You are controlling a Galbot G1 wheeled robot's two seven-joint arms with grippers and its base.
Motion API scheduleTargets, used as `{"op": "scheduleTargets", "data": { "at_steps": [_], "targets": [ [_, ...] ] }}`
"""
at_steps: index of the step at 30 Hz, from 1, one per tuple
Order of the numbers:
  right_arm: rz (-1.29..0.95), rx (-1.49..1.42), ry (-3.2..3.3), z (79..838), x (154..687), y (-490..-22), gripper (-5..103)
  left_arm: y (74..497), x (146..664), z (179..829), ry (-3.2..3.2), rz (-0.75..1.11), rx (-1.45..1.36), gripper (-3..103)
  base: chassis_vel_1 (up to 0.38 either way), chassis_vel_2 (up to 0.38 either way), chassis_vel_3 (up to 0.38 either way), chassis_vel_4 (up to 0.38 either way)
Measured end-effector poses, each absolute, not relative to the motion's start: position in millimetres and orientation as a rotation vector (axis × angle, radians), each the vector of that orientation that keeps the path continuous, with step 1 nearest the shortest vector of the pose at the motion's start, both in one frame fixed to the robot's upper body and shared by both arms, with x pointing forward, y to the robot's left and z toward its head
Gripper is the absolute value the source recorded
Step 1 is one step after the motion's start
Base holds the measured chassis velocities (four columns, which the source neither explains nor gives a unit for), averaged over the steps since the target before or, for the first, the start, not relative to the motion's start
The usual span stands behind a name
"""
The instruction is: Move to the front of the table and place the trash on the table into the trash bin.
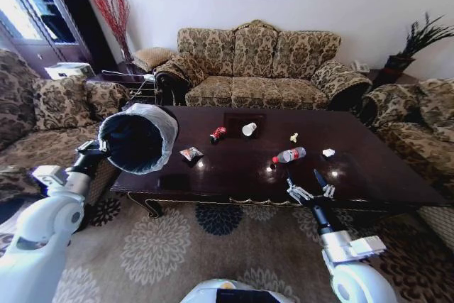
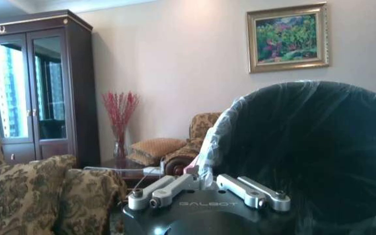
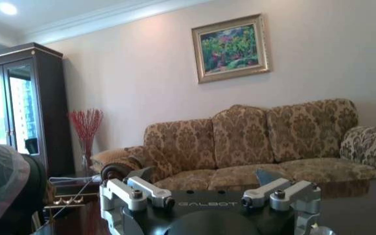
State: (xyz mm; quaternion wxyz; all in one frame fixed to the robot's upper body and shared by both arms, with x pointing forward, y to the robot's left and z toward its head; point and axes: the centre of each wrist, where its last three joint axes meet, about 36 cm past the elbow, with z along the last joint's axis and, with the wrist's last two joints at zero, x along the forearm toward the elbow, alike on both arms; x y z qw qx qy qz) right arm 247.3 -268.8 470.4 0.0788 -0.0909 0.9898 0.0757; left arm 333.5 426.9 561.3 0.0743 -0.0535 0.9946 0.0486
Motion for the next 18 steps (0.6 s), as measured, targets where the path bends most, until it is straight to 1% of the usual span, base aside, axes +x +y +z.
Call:
{"op": "scheduleTargets", "data": {
  "at_steps": [7, 18],
  "targets": [
    [0.226, -0.272, 2.963, 470.4, 247.3, -268.8, 100, 426.9, 333.5, 561.3, 2.985, 0.146, -0.16, 2, 0.063, 0.079, -0.083, -0.067],
    [0.227, -0.273, 2.963, 470.4, 247.3, -268.7, 100, 427.0, 333.5, 561.3, 2.985, 0.146, -0.162, 2, 0.196, 0.205, -0.194, -0.203]
  ]
}}
